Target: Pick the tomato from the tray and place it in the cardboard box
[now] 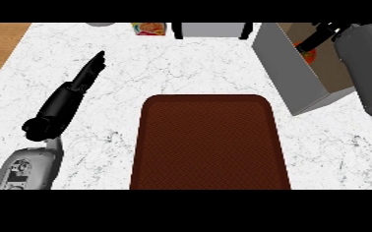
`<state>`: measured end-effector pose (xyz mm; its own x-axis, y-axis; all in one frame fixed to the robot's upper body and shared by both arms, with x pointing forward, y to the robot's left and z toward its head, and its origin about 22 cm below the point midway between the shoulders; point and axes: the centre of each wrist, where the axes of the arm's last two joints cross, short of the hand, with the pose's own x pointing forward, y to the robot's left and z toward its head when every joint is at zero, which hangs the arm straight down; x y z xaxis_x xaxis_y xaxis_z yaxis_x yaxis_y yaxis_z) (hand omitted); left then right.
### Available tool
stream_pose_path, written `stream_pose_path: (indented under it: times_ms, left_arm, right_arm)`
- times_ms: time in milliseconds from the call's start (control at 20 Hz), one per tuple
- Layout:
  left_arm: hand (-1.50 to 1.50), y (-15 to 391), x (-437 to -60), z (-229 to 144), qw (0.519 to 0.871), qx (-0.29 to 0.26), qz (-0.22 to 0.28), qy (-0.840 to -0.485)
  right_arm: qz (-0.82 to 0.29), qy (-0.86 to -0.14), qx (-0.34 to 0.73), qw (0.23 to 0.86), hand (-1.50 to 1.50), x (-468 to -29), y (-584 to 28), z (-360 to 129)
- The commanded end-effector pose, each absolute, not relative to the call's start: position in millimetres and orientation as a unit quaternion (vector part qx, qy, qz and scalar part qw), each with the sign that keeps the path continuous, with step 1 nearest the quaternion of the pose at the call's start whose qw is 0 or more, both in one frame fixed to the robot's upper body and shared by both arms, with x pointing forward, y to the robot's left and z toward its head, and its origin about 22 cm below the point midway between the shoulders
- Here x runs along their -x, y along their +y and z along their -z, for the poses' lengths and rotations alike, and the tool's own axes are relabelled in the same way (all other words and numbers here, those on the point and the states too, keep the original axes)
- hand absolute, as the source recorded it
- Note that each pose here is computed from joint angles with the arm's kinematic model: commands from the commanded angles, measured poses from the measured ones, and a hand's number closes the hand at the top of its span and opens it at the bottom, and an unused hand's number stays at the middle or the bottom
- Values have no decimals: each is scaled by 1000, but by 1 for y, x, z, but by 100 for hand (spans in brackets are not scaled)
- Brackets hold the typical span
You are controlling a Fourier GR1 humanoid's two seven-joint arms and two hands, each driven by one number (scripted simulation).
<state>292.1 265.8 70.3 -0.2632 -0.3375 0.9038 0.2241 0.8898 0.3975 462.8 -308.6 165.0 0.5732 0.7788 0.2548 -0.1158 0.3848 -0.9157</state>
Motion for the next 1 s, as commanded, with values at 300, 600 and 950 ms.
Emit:
stream_pose_path:
  times_ms: [300,600,950]
  left_arm:
    - [0,268,-286,-62,609,-37,228,-759]
    - [0,271,-289,-62,607,-41,227,-760]
    - [0,267,-279,-62,613,-39,232,-754]
  right_arm:
    - [-157,-597,409,672,-150,-456,-323,-185]
    - [116,-681,305,656,-150,-449,-345,-196]
    - [200,-686,322,621,-150,-406,-412,-141]
